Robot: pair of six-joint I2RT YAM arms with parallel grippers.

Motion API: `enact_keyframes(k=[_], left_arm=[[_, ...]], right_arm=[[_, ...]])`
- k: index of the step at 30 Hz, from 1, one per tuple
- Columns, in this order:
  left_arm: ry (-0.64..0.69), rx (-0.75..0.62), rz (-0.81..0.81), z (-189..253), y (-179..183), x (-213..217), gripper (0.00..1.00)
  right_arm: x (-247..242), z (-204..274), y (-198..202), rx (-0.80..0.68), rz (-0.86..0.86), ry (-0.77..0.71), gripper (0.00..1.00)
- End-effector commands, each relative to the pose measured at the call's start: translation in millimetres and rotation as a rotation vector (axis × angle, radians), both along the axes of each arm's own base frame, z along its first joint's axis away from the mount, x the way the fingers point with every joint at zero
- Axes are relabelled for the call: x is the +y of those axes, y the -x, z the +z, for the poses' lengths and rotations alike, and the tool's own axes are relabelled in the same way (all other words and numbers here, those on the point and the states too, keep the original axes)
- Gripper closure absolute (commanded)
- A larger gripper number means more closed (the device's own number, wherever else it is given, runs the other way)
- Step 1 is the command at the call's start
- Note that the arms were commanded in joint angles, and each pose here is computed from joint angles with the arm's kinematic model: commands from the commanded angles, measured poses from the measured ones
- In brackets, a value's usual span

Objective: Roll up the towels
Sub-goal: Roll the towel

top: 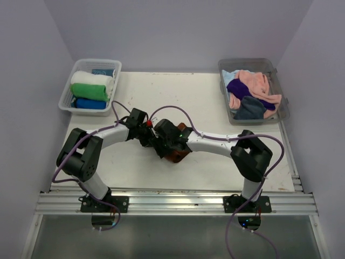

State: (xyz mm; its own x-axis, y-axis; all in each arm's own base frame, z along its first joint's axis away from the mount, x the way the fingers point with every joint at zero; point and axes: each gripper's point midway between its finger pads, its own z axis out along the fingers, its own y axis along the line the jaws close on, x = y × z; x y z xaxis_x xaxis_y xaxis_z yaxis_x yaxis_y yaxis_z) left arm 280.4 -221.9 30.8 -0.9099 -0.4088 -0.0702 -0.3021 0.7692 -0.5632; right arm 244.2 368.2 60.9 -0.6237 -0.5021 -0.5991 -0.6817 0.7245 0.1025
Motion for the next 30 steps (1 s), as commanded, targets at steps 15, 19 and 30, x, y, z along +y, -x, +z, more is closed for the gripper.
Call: enact_keyframes(k=[15, 19, 30], left_arm=[[0.001, -0.020, 0.032, 12.1, -1.0, 4.8, 1.00], [0.007, -0.029, 0.038, 15.3, 0.1, 6.3, 1.00], [0.087, -0.149, 0.097, 52.2, -9.7, 23.4, 0.64]], right_arm=[[-0.3, -32.5, -8.2, -0.023, -0.042, 0.053, 0.73], [1.1, -29.7, -3.4, -0.003, -0.037, 0.020, 0.99], [12.8, -11.3, 14.1, 0.331, 0.042, -0.380, 1.00]])
